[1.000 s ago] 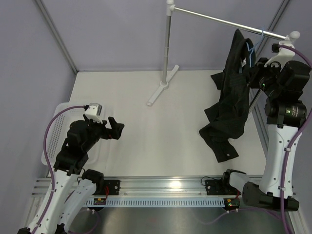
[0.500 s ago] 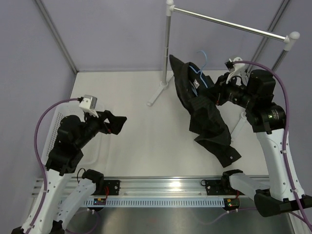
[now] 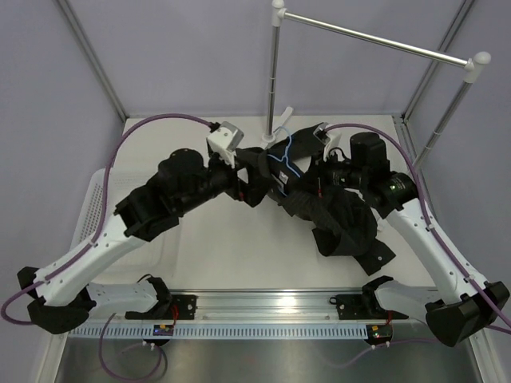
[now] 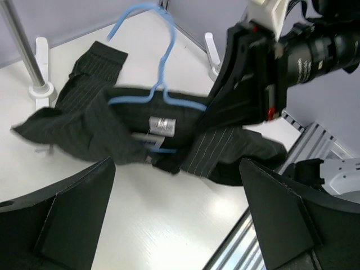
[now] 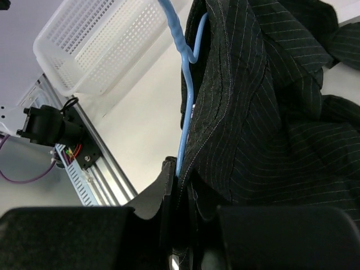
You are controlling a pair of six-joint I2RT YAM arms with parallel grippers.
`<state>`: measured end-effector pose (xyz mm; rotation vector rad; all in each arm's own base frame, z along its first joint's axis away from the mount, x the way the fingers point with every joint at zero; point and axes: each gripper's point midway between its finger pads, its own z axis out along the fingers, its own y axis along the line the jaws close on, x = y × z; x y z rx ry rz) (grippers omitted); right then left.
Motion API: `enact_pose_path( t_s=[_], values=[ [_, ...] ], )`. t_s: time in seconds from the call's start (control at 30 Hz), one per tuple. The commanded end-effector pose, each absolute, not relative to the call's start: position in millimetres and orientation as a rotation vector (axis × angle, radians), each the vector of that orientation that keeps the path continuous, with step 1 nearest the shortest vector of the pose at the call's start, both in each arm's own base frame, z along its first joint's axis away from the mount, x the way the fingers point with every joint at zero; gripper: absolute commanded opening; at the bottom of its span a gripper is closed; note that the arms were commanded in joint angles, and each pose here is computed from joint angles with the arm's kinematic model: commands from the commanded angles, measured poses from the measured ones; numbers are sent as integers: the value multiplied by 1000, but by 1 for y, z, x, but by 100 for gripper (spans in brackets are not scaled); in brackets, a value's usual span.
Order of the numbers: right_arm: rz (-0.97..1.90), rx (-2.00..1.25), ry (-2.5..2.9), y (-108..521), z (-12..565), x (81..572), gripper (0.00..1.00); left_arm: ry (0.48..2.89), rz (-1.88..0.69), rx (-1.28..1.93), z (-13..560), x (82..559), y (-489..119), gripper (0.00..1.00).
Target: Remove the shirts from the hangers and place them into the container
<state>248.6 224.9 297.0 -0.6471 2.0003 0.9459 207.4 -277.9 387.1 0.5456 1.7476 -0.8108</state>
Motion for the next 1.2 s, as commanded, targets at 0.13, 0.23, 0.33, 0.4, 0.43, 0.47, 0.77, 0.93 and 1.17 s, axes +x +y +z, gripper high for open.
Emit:
enact_pose_path(
  t_s=[0.13, 0.23, 0.33, 0.4, 0.43, 0.47, 0.77, 0.93, 1.17],
  values=[
    [1067, -728, 1864, 251, 316, 233, 0, 1663, -718, 479, 413, 245, -314, 92],
    [1092, -742, 1855, 255, 316, 229, 0, 1652, -706, 473, 408, 255, -325, 87],
    [1103, -744, 1838, 256, 319, 226, 0, 1658, -655, 446, 404, 267, -327, 83],
    [1109, -747, 1831, 256, 320, 223, 0, 1649, -634, 431, 405, 273, -328, 78],
    [1118, -756, 1828, 258, 320, 221, 0, 1641, -632, 429, 405, 274, -329, 76],
    [1119, -755, 1829, 258, 320, 221, 0, 1632, -635, 424, 407, 276, -332, 70],
    [1127, -766, 1808, 258, 327, 215, 0, 1655, -629, 421, 395, 284, -343, 52],
    [1127, -767, 1805, 257, 329, 213, 0, 1653, -637, 407, 390, 286, -345, 28],
    [1108, -745, 1821, 251, 332, 210, 5, 1614, -561, 348, 400, 297, -333, 0]
  ],
)
